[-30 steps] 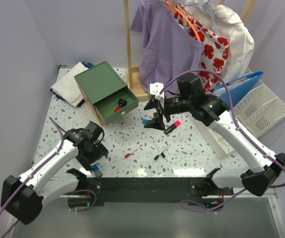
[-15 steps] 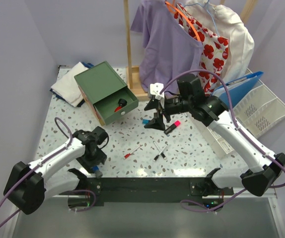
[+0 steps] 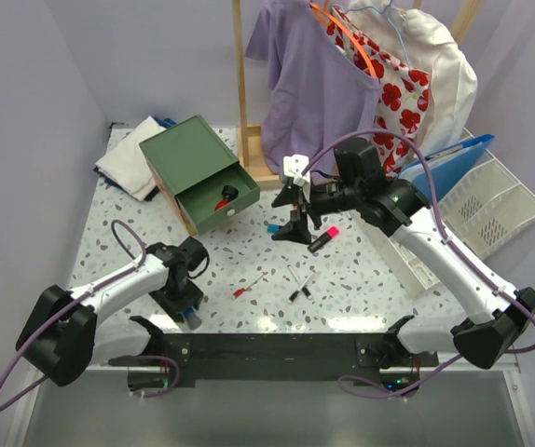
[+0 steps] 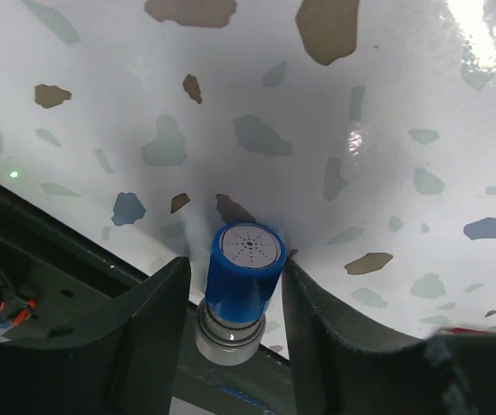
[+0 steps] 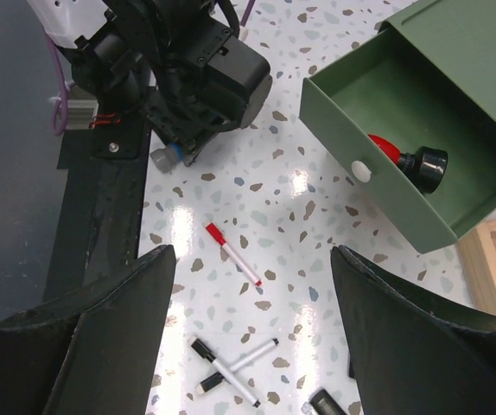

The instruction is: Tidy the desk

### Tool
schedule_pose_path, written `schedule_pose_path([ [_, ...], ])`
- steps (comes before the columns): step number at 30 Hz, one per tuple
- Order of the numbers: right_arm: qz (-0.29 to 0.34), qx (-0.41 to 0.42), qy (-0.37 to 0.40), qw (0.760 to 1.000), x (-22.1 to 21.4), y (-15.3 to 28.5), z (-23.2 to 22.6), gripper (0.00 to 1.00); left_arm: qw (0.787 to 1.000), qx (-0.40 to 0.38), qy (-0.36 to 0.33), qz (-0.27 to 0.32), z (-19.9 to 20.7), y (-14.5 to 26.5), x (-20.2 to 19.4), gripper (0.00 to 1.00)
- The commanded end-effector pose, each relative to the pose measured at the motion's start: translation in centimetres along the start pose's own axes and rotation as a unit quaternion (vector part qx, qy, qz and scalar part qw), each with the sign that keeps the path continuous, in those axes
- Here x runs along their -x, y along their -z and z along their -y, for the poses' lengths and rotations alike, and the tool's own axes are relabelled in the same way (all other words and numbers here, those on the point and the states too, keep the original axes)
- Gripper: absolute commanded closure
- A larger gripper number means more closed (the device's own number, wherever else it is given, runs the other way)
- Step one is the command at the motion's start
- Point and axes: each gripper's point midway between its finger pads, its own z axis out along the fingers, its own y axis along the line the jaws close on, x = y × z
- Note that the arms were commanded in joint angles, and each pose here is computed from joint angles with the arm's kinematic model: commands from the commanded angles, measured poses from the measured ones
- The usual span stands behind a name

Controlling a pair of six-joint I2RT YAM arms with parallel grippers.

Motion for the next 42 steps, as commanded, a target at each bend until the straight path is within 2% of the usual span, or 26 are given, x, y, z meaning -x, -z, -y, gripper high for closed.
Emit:
schedule_pose_path([
  [1, 0.025, 0.007, 0.013, 1.000, 1.6, 0.8, -0.5, 0.23, 1.000, -0.010, 0.003, -0.014, 0.2, -1.4, -0.8, 0.51],
  [5, 0.025, 0.005, 0.011, 1.000, 1.6, 1.0, -0.4, 0.23, 1.000, -0.018, 0.007, -0.023, 0.2, -2.0, -1.2, 0.71],
  [7, 0.024, 0.006, 0.010, 1.000, 1.6, 0.9, -0.3, 0.23, 0.999, -0.035, 0.002, -0.017, 0.7, -1.3, -0.9, 0.76],
  [10, 0.021, 0.005, 0.009, 1.000, 1.4, 0.9, -0.1, 0.23, 0.996, -0.083, -0.009, 0.002, 2.2, 0.9, 0.0, 0.82],
  [14, 0.012, 0.002, 0.010, 1.000, 0.9, 1.1, 0.2, 0.23, 0.982, -0.188, -0.023, 0.020, 4.2, 5.3, 0.6, 0.96],
  [16, 0.008, -0.002, 0.013, 1.000, 0.7, 1.1, 0.5, 0.23, 0.975, -0.218, -0.031, 0.029, 4.4, 7.1, 0.9, 0.99],
  [19, 0.002, -0.004, 0.012, 1.000, 0.3, 1.1, 0.9, 0.23, 0.965, -0.254, -0.025, 0.067, 4.1, 10.0, 2.3, 1.00],
  [22, -0.005, -0.005, 0.010, 1.000, -0.3, 1.1, 1.4, 0.23, 0.946, -0.293, -0.027, 0.139, 4.1, 14.0, 4.9, 1.00],
  [25, -0.012, -0.004, 0.008, 1.000, -0.9, 1.2, 1.8, 0.23, 0.907, -0.339, -0.074, 0.239, 4.8, 18.8, 7.9, 1.00],
  [27, -0.015, 0.003, 0.002, 1.000, -1.3, 1.2, 1.9, 0.23, 0.870, -0.364, -0.139, 0.303, 5.3, 21.7, 9.2, 1.00],
  [28, -0.017, 0.002, 0.001, 1.000, -1.6, 1.3, 2.2, 0.23, 0.837, -0.408, -0.146, 0.334, 6.4, 24.4, 9.7, 1.00],
  [29, -0.019, 0.005, -0.005, 1.000, -1.9, 1.3, 2.3, 0.23, 0.808, -0.421, -0.199, 0.362, 6.9, 25.8, 9.7, 1.00],
  [30, -0.018, 0.006, -0.008, 1.000, -2.0, 1.3, 2.4, 0.23, 0.774, -0.452, -0.205, 0.392, 7.7, 28.6, 10.1, 1.00],
  [33, -0.017, 0.003, -0.012, 1.000, -2.2, 1.6, 2.9, 0.23, 0.732, -0.447, -0.263, 0.442, 9.2, 32.0, 11.0, 1.00],
  [34, -0.017, 0.004, -0.013, 1.000, -2.3, 1.6, 2.9, 0.23, 0.732, -0.429, -0.289, 0.443, 10.6, 31.6, 11.2, 1.00],
  [36, -0.015, 0.006, -0.013, 1.000, -2.3, 1.6, 2.8, 0.23, 0.708, -0.409, -0.331, 0.471, 11.8, 33.1, 12.0, 1.00],
  [37, -0.010, 0.012, -0.013, 1.000, -2.1, 1.5, 2.6, 0.23, 0.703, -0.394, -0.362, 0.469, 13.3, 32.7, 12.0, 1.00],
  [38, -0.008, 0.015, -0.012, 1.000, -2.1, 1.5, 2.5, 0.23, 0.684, -0.380, -0.386, 0.489, 13.8, 33.8, 12.5, 1.00],
  [40, -0.001, 0.018, -0.008, 1.000, -1.8, 1.6, 2.3, 0.23, 0.667, -0.364, -0.426, 0.490, 16.0, 33.5, 12.6, 1.00],
  [41, 0.000, 0.016, -0.006, 1.000, -1.8, 1.6, 2.3, 0.23, 0.644, -0.345, -0.458, 0.507, 16.5, 34.0, 13.0, 1.00],
  [42, 0.000, 0.017, -0.003, 1.000, -2.0, 1.6, 2.2, 0.23, 0.636, -0.341, -0.471, 0.508, 17.2, 34.1, 13.0, 1.00],
])
